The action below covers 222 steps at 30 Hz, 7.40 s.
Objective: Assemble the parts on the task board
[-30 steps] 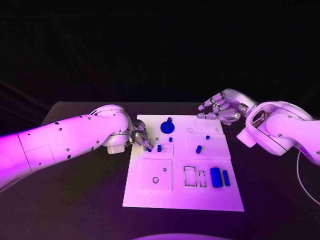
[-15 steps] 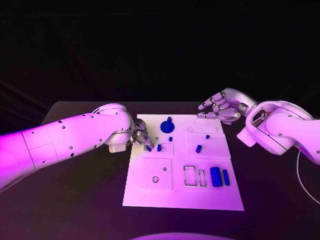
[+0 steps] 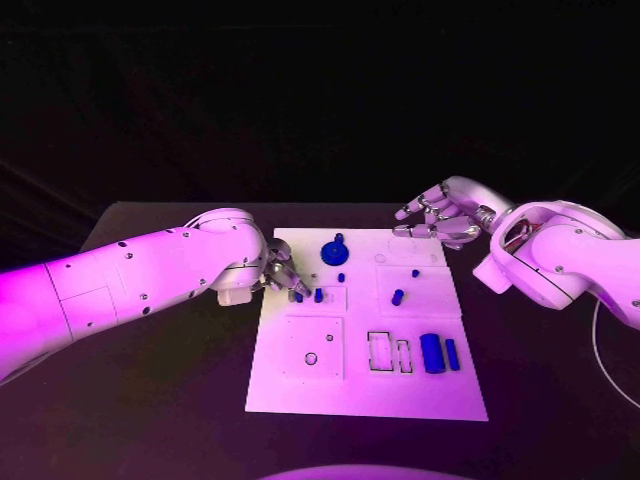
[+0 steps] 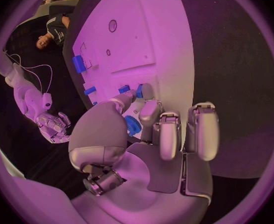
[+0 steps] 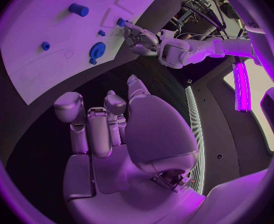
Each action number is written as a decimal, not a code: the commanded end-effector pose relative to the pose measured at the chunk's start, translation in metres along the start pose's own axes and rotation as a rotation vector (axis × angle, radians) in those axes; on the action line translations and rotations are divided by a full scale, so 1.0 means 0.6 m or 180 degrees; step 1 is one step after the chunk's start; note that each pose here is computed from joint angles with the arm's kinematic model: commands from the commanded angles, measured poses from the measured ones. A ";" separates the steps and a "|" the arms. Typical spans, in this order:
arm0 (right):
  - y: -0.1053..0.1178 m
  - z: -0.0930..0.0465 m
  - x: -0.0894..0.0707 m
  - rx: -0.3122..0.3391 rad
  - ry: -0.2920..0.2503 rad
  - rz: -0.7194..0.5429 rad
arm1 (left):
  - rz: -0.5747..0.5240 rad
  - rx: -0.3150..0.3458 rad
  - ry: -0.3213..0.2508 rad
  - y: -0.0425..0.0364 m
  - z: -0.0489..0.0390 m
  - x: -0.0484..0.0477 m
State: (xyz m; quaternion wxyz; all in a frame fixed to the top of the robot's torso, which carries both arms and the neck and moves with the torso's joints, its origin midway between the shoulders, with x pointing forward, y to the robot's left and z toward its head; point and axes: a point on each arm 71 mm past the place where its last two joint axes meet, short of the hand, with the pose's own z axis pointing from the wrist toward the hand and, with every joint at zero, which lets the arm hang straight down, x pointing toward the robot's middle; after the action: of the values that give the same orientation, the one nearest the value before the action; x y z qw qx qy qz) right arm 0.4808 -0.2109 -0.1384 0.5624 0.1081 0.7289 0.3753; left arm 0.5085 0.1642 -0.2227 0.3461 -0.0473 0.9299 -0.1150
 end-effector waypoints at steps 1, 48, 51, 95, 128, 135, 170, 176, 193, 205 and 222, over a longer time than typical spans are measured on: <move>0.002 0.000 0.003 -0.0036 0.0051 -0.0011 | 0.0061 -0.0066 0.0050 0.004 0.003 0.006; -0.002 -0.001 0.004 -0.0018 0.0043 -0.0003 | -0.0627 0.1933 -0.1449 -0.051 -0.032 -0.046; -0.001 -0.001 0.005 -0.0022 0.0047 -0.0002 | -0.0411 0.2029 -0.1579 -0.058 -0.029 -0.043; 0.005 0.004 0.011 -0.0039 0.0075 0.0000 | 0.0500 0.1280 -0.1169 -0.105 0.033 0.001; 0.007 0.005 0.013 -0.0051 0.0093 0.0000 | 0.0434 0.1242 -0.1210 -0.109 0.043 0.008; 0.006 0.005 0.013 -0.0048 0.0094 0.0000 | 0.0177 0.1356 -0.1318 -0.100 0.026 -0.001; -0.001 0.003 0.016 -0.0018 0.0112 0.0011 | -0.0035 0.1149 -0.1184 -0.012 -0.007 -0.014; -0.001 0.003 0.016 -0.0019 0.0113 0.0011 | -0.0032 0.1133 -0.1159 -0.010 -0.004 -0.011; 0.000 0.003 0.017 -0.0025 0.0119 0.0012 | -0.0032 0.1107 -0.1142 -0.015 0.007 -0.006; 0.000 0.004 0.018 -0.0024 0.0134 0.0011 | -0.0020 0.1078 -0.1123 -0.017 0.011 -0.004; -0.002 0.003 0.016 -0.0014 0.0129 0.0009 | -0.0018 0.1039 -0.1088 -0.011 0.011 -0.004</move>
State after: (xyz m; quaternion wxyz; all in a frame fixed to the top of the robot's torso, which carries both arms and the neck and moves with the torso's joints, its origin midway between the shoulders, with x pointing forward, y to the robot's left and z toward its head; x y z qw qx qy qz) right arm 0.4800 -0.2062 -0.1461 0.5506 0.1062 0.7369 0.3775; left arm 0.5154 0.1580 -0.2238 0.5072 -0.0142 0.8230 -0.2554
